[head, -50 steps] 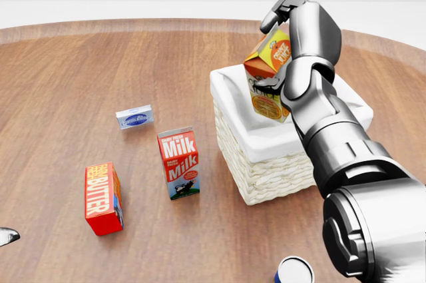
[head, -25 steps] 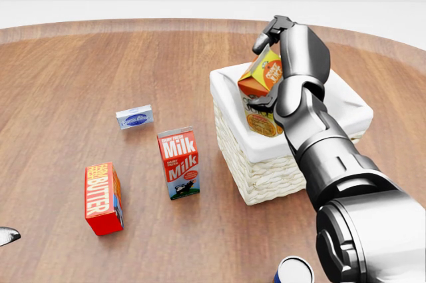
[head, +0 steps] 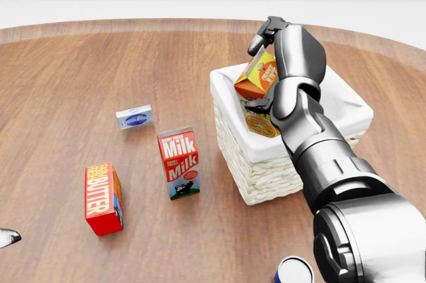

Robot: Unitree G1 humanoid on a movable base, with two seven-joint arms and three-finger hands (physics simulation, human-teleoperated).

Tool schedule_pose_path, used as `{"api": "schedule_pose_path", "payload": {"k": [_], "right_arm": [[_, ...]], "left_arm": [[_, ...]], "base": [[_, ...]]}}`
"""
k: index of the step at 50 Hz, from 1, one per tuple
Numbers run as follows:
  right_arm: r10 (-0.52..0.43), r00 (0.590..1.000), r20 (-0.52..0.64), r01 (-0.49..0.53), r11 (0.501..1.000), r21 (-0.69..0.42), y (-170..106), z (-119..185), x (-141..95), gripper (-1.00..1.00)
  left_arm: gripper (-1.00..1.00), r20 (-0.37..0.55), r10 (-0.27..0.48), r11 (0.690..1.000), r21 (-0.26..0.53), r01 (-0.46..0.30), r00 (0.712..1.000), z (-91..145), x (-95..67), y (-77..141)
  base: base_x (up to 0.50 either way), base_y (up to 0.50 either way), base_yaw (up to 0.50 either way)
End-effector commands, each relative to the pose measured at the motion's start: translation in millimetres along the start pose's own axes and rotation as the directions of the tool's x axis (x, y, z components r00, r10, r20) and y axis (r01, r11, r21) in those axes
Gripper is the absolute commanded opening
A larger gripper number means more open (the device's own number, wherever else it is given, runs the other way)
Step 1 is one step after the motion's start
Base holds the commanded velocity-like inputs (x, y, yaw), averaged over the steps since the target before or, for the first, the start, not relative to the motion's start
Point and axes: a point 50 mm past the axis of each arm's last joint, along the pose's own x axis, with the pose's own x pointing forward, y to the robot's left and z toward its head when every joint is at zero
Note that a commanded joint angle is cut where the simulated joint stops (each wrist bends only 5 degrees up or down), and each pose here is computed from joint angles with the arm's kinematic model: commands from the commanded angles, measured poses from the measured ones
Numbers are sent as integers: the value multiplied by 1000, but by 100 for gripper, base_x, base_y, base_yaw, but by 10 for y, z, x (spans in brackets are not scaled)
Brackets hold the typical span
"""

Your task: Pick up the orange juice, and put it in the basket.

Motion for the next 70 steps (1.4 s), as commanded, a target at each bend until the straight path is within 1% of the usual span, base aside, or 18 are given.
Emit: {"api": "schedule_pose_path", "payload": {"k": [1, 3, 4, 5, 6, 7, 8, 9, 10, 11, 42, 70], "right_arm": [[60, 995, -85, -58, 998, 26, 182, -215, -144, -100], [68, 993, -98, -65, 997, 35, 211, -244, -169, -100], [68, 991, -118, -60, 996, 65, 219, -260, -177, -100], [71, 992, -107, -66, 997, 45, 224, -259, -181, -100], [72, 991, -116, -66, 996, 56, 231, -270, -188, -100], [74, 990, -119, -67, 996, 60, 239, -275, -195, -89], [74, 990, -120, -67, 996, 61, 240, -275, -196, -89], [79, 990, -120, -72, 996, 57, 254, -282, -207, -3], [80, 989, -121, -74, 996, 57, 259, -285, -211, 57], [81, 989, -120, -75, 996, 55, 263, -287, -214, 100], [79, 992, -103, -75, 996, 45, 253, -242, -196, 100], [74, 993, -89, -71, 997, 35, 233, -213, -176, 100]], "left_arm": [[100, 2, -1, 1000, 1, 1, 1000, 8, -3, -1], [100, 1, -2, 1000, 1, 2, 1000, 3, -3, -2], [100, -1, -2, 1000, 1, 2, 1000, -2, -2, -2], [100, -3, -2, 1000, 1, 2, 1000, -6, -2, -3], [100, -4, -3, 1000, 0, 3, 1000, -11, -1, -4], [100, -5, -3, 1000, 0, 3, 1000, -12, -2, -4], [100, -5, -3, 1000, 0, 3, 1000, -13, -2, -4], [100, -8, -3, 1000, -1, 3, 1000, -21, -1, -4], [100, -10, -3, 1000, -1, 3, 1000, -24, 0, -5], [100, -11, -3, 1000, -1, 3, 1000, -28, 0, -5], [100, -17, -4, 1000, -3, 4, 1000, -41, -1, -6], [100, -2, -3, 1000, -1, 3, 1000, -5, -3, -3]], "base": [[0, 0, 0], [0, 0, 0], [0, 0, 0], [0, 0, 0], [0, 0, 0], [0, 0, 0], [0, 0, 0], [0, 0, 0], [0, 0, 0], [0, 0, 0], [0, 0, 0], [0, 0, 0]]}}
